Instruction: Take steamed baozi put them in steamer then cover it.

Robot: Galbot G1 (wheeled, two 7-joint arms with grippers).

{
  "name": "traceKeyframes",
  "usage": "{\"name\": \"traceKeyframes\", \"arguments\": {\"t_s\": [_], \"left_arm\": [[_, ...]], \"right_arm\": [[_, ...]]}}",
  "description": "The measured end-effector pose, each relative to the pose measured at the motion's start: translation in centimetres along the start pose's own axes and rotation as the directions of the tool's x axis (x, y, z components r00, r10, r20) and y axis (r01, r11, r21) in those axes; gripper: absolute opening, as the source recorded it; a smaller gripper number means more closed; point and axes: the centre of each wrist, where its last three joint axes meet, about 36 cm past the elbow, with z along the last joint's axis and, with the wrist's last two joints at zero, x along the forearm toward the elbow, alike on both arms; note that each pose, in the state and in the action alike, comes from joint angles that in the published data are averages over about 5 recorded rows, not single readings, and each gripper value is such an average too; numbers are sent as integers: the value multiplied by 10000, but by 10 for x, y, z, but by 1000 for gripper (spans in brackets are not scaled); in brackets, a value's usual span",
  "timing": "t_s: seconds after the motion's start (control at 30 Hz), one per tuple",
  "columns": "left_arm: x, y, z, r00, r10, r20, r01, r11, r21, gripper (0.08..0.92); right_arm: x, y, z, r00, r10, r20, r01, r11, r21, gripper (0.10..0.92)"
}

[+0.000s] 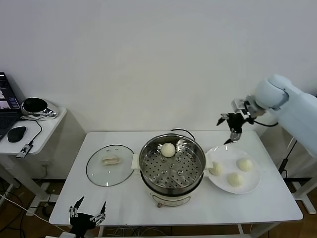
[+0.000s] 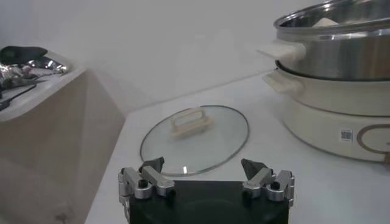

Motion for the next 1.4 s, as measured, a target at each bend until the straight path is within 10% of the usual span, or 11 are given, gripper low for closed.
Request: {"name": "traceKeyframes", "arguments": {"t_s": [1.4], "left_arm": [[-12,-5,19,9989,42,-468,-40,10000,55,823]], "right_arm": [[-175,43,10,9897,-903,-1111,809,9929,-867,823]]}}
